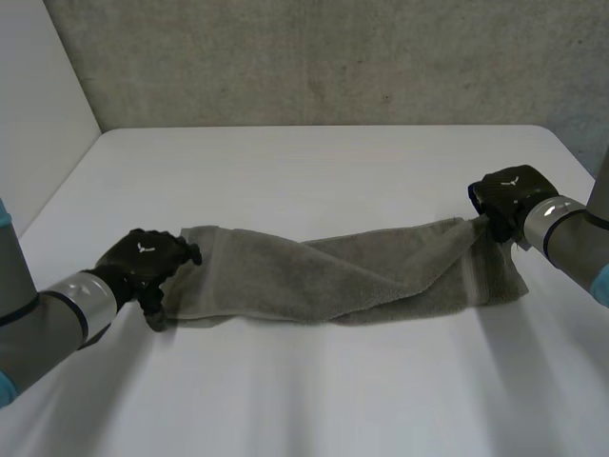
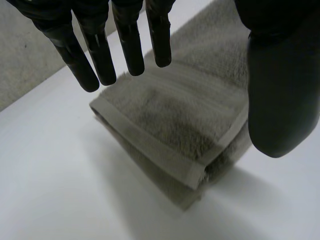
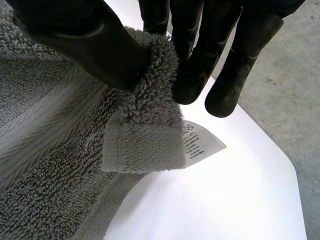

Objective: Fold the towel.

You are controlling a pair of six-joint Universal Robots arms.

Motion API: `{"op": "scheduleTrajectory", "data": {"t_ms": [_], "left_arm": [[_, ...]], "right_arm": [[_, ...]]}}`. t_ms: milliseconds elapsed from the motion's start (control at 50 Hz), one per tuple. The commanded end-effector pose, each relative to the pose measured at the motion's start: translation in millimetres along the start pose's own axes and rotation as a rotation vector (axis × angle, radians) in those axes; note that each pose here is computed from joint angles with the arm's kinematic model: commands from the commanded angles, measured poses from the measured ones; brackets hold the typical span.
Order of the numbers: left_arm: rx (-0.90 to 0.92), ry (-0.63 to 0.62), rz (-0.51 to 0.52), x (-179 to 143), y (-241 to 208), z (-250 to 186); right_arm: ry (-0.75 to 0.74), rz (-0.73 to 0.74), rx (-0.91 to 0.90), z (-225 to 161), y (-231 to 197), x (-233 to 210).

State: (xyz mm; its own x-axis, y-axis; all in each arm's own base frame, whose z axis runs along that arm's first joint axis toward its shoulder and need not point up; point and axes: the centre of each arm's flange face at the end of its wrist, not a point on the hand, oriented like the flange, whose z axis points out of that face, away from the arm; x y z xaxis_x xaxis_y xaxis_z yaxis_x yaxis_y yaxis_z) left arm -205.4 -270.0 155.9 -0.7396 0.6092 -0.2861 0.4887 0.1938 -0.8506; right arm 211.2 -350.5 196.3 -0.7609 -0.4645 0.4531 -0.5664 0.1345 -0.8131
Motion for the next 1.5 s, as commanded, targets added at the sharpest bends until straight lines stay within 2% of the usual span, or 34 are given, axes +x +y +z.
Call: {"op": "scheduleTrajectory", "data": {"t_ms": [20, 760, 960, 1180, 1260, 1340, 1380, 1400, 1420, 1440, 1460, 1500], "left_arm": [[-0.023, 0.003, 0.006, 1.4, 18.0, 16.1], [-0.012, 0.004, 0.02, -1.0, 23.3, 41.4], [0.023, -0.037, 0.029, -10.7, 10.4, 44.6], [0.07, -0.054, 0.052, -7.9, -7.8, 45.6], [0.12, -0.104, 0.074, -14.8, -28.9, 36.3], [0.206, -0.169, 0.093, -26.6, -59.7, 18.8], [0.326, -0.236, 0.069, -40.6, -97.8, -6.2], [0.327, -0.237, 0.069, -40.6, -98.0, -6.4], [0.397, -0.268, 0.043, -48.6, -118.5, -20.7], [0.467, -0.296, 0.01, -56.0, -138.6, -36.3], [0.468, -0.297, 0.009, -56.1, -138.8, -36.5], [0.597, -0.328, -0.051, -66.8, -173.4, -65.4]], "right_arm": [[-0.004, -0.003, -0.005, 0.0, 1.7, -1.3], [-0.014, -0.018, -0.023, 2.3, 7.9, -4.7], [-0.012, -0.018, -0.021, 2.2, 7.4, -4.4], [0.011, -0.02, 0.004, -1.7, -1.8, 3.0], [0.049, -0.027, 0.046, -12.1, -18.1, 14.2], [0.119, -0.047, 0.161, -44.5, -57.5, 34.2], [0.144, -0.055, 0.198, -60.1, -72.0, 40.5], [0.161, -0.066, 0.232, -77.8, -86.9, 44.7], [0.161, -0.066, 0.232, -78.0, -87.1, 44.7], [0.18, -0.072, 0.264, -97.0, -102.1, 50.9], [0.199, -0.077, 0.29, -113.9, -114.9, 56.8], [0.213, -0.081, 0.305, -127.9, -124.6, 61.4]]}}
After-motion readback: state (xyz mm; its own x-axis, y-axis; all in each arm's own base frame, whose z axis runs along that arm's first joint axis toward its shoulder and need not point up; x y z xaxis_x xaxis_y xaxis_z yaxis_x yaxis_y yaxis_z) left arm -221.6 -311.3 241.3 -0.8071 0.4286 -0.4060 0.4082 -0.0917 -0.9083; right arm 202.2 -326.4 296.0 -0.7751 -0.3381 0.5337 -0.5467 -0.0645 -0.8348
